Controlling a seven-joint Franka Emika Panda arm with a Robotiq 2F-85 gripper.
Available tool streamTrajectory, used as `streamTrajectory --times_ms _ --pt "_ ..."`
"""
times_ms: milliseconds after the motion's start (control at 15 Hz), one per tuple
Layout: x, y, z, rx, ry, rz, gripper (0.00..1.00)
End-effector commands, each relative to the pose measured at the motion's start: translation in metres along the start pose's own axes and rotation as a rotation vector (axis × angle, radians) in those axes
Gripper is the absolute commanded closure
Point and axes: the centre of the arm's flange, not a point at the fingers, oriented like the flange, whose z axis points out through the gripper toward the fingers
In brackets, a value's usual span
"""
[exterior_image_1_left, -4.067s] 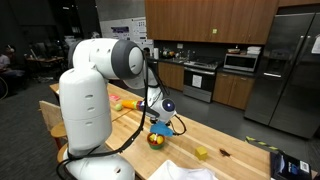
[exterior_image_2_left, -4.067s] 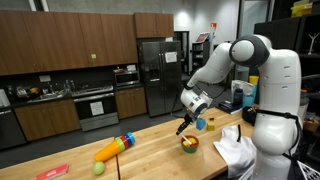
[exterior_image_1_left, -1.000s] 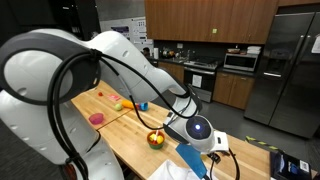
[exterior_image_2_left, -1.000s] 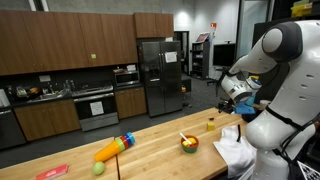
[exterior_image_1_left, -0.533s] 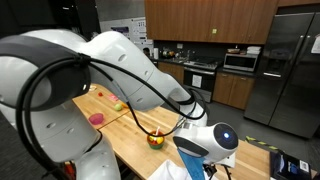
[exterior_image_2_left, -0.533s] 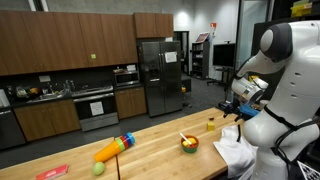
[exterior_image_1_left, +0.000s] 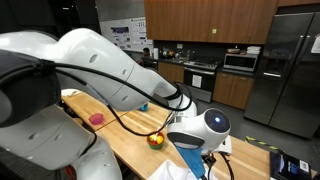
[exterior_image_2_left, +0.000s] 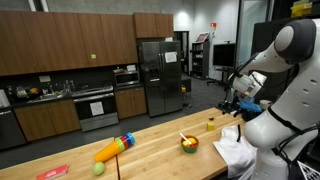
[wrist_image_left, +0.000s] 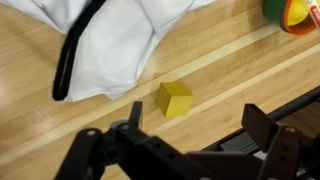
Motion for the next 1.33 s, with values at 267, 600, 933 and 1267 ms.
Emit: streamTrajectory --times_ms 267,600,933,1267 --pt "0.021 -0.009 -0.003 0.117 -0.326 -0.114 0.0" --pt "0.047 -0.032 -0.009 0.079 -0.587 -0.203 0.0" --pt "0.069 -0.039 0.005 -0.041 -0.768 -0.376 0.0" --pt "0.081 -0.047 0.026 -0.087 -0.917 -0.598 0.0"
